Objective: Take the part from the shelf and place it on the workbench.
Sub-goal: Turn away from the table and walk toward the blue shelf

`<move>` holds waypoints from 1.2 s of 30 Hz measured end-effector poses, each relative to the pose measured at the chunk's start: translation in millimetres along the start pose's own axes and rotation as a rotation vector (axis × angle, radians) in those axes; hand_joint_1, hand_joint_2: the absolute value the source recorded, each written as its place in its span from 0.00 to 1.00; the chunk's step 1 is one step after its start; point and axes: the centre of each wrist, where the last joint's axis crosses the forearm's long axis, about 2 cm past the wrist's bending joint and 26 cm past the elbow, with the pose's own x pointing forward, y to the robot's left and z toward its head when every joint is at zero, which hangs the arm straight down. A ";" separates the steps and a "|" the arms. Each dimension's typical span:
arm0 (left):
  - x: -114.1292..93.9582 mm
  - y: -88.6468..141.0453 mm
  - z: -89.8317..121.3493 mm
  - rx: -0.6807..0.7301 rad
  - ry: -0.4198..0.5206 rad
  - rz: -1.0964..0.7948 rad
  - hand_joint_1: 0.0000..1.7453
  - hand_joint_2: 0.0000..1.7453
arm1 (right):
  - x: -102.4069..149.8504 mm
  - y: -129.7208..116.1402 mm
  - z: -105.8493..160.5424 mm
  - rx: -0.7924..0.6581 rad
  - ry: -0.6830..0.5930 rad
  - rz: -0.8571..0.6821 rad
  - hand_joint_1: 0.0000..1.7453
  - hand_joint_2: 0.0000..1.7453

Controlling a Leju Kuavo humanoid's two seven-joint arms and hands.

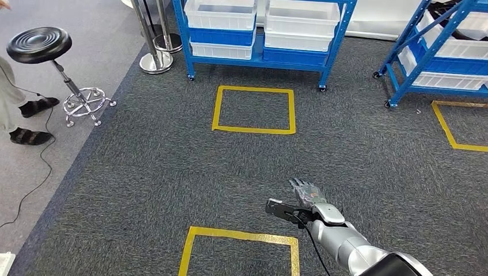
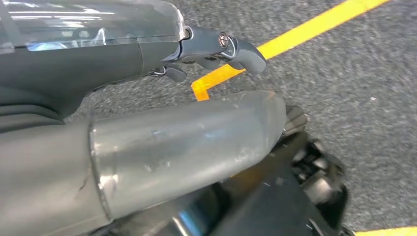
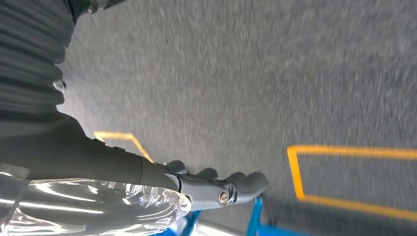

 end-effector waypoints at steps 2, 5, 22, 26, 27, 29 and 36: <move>-0.6 -0.4 0.2 0.000 -0.005 0.003 0.00 0.00 | -5.2 5.9 3.0 0.038 0.036 -0.037 0.00 0.00; 1.7 -0.8 -0.5 -0.003 -0.026 0.010 0.00 0.00 | -17.5 27.7 15.0 0.119 0.103 -0.102 0.00 0.00; -8.2 -7.8 2.8 -0.010 -0.053 0.057 0.00 0.00 | -36.6 130.8 87.8 0.300 0.310 -0.386 0.00 0.00; -9.4 -6.5 3.1 -0.009 -0.053 0.055 0.00 0.00 | -40.4 140.1 97.1 0.296 0.346 -0.410 0.00 0.00; -8.9 -5.6 2.9 -0.008 -0.055 0.054 0.00 0.00 | -41.2 140.7 98.0 0.290 0.353 -0.417 0.00 0.00; -8.3 -4.8 2.7 -0.006 -0.057 0.054 0.00 0.00 | -42.3 141.3 98.9 0.281 0.362 -0.427 0.00 0.00; -9.9 -5.5 3.2 -0.005 -0.055 0.060 0.00 0.00 | -45.8 143.7 102.3 0.258 0.378 -0.464 0.00 0.75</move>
